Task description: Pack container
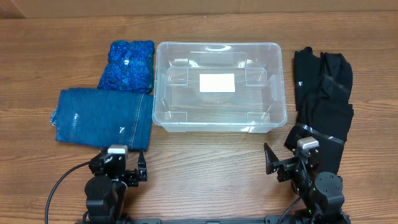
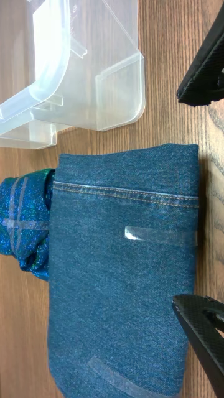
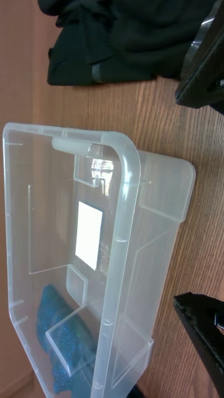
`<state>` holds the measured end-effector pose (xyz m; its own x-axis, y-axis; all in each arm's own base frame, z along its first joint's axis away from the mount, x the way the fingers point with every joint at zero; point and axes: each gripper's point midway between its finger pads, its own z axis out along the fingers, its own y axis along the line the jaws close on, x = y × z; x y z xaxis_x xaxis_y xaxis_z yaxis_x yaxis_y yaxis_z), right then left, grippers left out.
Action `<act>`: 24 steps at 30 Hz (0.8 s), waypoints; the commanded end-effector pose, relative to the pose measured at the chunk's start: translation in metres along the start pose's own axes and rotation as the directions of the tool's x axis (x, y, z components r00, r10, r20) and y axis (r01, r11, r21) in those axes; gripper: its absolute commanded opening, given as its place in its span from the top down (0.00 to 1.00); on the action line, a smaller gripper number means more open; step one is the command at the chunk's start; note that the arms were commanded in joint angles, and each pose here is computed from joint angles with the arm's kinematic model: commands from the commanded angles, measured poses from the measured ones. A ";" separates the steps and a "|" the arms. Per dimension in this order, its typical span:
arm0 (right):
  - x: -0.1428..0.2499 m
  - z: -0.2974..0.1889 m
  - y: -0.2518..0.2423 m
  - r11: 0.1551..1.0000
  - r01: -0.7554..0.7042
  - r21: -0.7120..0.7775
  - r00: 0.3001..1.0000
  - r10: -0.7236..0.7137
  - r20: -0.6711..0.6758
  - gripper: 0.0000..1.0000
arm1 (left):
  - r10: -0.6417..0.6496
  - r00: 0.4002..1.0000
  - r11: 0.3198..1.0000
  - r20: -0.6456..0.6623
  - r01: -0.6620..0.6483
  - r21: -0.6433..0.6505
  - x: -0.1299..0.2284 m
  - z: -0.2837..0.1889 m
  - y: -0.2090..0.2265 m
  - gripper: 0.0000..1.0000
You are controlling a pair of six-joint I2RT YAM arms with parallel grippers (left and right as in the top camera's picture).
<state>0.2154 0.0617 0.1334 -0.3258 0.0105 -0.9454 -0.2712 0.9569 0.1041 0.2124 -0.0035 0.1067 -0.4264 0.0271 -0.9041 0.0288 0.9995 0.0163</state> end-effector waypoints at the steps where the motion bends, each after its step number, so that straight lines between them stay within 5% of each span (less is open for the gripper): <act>1: 0.001 0.000 -0.001 1.000 -0.006 0.004 1.000 0.006 0.004 0.00 | -0.014 1.000 1.000 0.009 0.014 0.010 0.000 0.000 -0.002 0.00; 22: 0.001 0.000 -0.001 1.000 -0.006 0.004 1.000 0.006 0.004 0.00 | -0.012 1.000 1.000 0.010 0.012 0.010 0.000 0.000 -0.002 0.00; 24: 0.001 0.000 -0.001 1.000 -0.006 0.004 1.000 0.006 0.004 0.00 | 0.017 0.995 1.000 0.098 -0.015 -0.027 -0.022 -0.001 0.005 0.00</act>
<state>0.2154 0.0618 0.1335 -0.3254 0.0102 -0.9455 -0.2717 0.9567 0.1039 0.2148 -0.0033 0.1104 -0.4084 0.0278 -0.9124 0.0274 0.9995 0.0182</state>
